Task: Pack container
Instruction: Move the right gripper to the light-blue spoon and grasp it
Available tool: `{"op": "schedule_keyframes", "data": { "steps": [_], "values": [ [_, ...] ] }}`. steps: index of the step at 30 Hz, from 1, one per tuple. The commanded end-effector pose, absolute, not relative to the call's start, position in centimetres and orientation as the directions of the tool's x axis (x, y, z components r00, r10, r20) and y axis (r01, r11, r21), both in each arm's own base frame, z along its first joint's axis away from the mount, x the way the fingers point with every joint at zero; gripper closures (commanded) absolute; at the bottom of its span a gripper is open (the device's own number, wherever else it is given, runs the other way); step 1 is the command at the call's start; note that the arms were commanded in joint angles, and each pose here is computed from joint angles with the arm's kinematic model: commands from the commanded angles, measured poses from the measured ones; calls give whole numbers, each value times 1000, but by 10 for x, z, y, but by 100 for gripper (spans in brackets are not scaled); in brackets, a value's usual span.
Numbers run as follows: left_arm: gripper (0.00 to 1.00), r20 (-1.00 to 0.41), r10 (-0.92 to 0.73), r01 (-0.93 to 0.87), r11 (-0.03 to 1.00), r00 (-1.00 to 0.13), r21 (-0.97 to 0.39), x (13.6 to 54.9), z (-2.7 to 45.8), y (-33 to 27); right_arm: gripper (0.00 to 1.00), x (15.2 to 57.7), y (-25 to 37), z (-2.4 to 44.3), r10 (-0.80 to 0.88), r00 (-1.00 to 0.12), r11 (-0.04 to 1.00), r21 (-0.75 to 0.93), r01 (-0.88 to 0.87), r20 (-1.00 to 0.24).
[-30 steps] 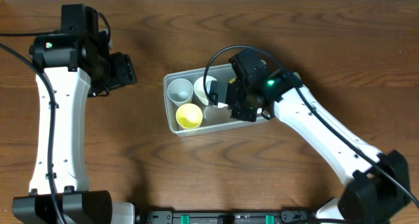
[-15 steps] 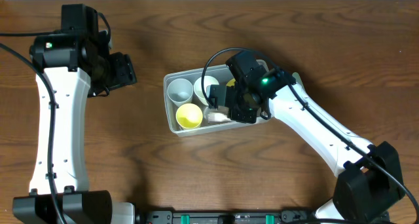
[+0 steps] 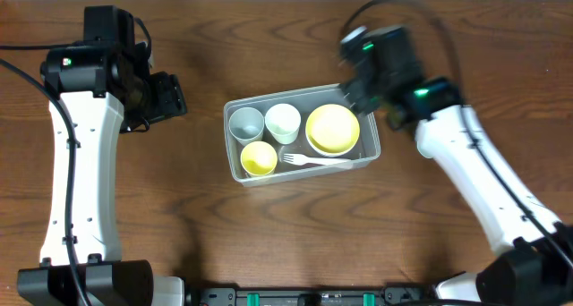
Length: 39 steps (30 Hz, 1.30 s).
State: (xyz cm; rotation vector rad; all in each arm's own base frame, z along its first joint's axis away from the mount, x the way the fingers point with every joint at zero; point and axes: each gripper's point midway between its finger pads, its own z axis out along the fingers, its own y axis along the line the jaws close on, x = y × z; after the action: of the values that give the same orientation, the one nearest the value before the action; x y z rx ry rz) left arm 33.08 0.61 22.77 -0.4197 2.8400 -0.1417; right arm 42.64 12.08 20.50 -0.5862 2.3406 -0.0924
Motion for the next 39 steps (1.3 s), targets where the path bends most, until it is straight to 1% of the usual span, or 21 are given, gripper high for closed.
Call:
{"op": "schedule_keyframes", "data": {
  "steps": [1, 5, 8, 12, 15, 20, 27, 29, 30, 35, 38, 39],
  "values": [
    [27, -238, -298, -276, 953, -924, -123, 330, 225, 9, 18, 436, 70, 199, -278, -734, 960, -184, -209, -620],
    [27, -237, -299, -276, 953, -925, -124, 330, 225, 9, 16, 433, 27, 146, -195, -851, 980, -120, -156, -488],
    [27, -232, -299, -277, 953, -926, -123, 328, 224, 9, 15, 428, 2, 104, -148, -914, 987, -111, -115, -378],
    [27, -227, -299, -278, 953, -927, -122, 327, 224, 9, 15, 419, -16, 55, -107, -963, 992, -98, -85, -249],
    [27, -227, -299, -278, 953, -927, -121, 327, 224, 9, 15, 412, -19, 24, -121, -979, 990, -93, -106, -165],
    [27, -227, -299, -278, 953, -927, -122, 327, 224, 9, 15, 403, -8, -10, -136, -987, 990, -43, -132, -85],
    [27, -227, -299, -278, 953, -927, -121, 327, 224, 9, 15, 395, -1, -30, -141, -989, 990, 0, -141, -36],
    [27, -227, -299, -278, 953, -927, -121, 327, 224, 9, 20, 393, -1, -30, -141, -990, 990, 1, -141, -32],
    [27, -227, -299, -278, 953, -927, -121, 327, 224, 9, 24, 392, -1, -30, -141, -990, 990, 2, -141, -27],
    [27, -227, -299, -278, 953, -927, -121, 327, 224, 9, 48, 385, -1, -30, -140, -990, 990, 9, -140, -1],
    [27, -227, -299, -278, 953, -927, -121, 327, 224, 9, 66, 382, -1, -30, -139, -990, 990, 11, -139, 13],
    [27, -227, -299, -278, 953, -927, -121, 327, 224, 9, 69, 381, -1, -30, -136, -991, 991, 11, -136, 15]
  ]
}}
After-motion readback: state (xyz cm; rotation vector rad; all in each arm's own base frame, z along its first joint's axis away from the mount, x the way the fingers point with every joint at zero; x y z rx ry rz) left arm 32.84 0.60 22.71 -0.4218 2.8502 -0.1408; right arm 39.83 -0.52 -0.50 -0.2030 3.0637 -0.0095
